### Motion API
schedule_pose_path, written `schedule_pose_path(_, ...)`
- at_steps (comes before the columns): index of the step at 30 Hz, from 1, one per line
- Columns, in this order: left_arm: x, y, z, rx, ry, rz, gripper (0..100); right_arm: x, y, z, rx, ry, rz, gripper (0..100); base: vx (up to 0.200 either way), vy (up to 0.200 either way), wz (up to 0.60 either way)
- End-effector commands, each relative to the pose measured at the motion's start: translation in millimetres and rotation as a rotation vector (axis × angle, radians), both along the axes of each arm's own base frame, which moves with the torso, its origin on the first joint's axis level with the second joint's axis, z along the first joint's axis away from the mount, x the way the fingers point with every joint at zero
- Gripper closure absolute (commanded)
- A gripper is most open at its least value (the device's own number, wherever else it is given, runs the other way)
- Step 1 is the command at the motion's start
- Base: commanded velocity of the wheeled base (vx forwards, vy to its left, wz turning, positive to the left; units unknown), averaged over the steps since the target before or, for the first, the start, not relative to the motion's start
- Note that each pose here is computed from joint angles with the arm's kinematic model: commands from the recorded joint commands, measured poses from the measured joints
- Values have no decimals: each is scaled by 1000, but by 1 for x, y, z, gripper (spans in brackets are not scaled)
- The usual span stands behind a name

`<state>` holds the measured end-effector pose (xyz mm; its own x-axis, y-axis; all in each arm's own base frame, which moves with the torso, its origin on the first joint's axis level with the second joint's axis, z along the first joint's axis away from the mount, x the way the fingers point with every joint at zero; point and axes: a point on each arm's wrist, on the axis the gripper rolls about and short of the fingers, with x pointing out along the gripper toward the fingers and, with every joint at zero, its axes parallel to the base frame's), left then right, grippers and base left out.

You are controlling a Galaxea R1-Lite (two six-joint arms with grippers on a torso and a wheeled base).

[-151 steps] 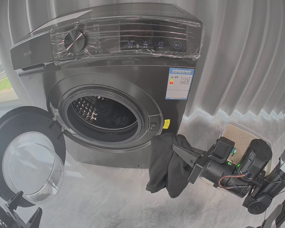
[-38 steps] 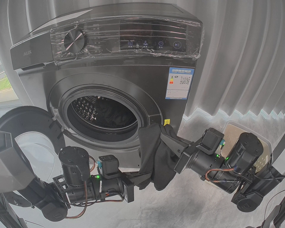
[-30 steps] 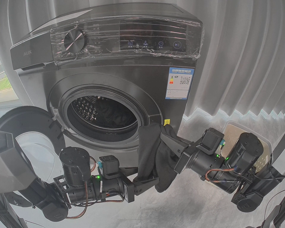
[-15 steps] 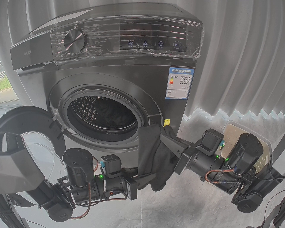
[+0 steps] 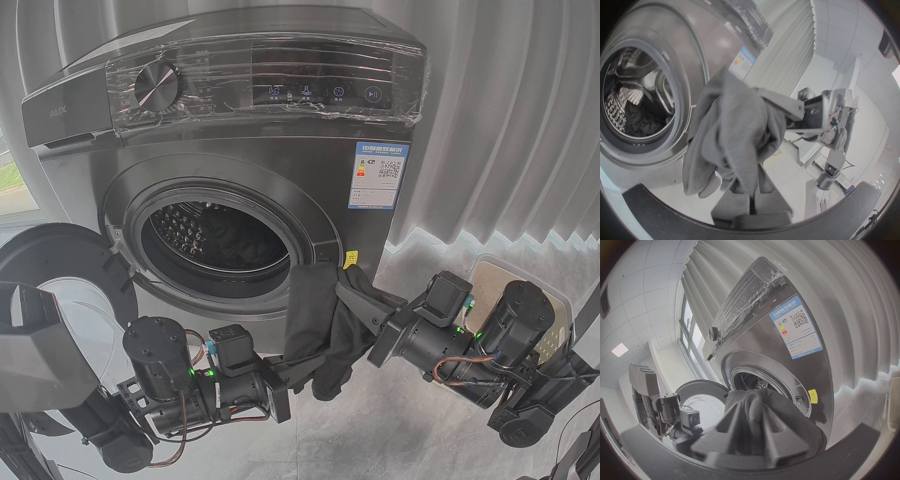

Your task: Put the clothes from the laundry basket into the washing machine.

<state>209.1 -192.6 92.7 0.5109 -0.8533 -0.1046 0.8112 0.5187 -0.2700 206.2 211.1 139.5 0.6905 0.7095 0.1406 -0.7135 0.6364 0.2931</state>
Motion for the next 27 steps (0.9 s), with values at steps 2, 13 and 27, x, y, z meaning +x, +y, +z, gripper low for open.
schedule_pose_path(2,-10,2,2,-28,-36,-20,100,-2,-1,-3,-8,11,5,0,0,0,0)
schedule_pose_path(13,-20,11,40,-145,-101,-19,100,0,-10,-9,-36,29,-23,0,0,0,0)
schedule_pose_path(27,-13,9,54,-191,-153,120,100,24,-59,-22,-114,59,-217,0,0,0,0)
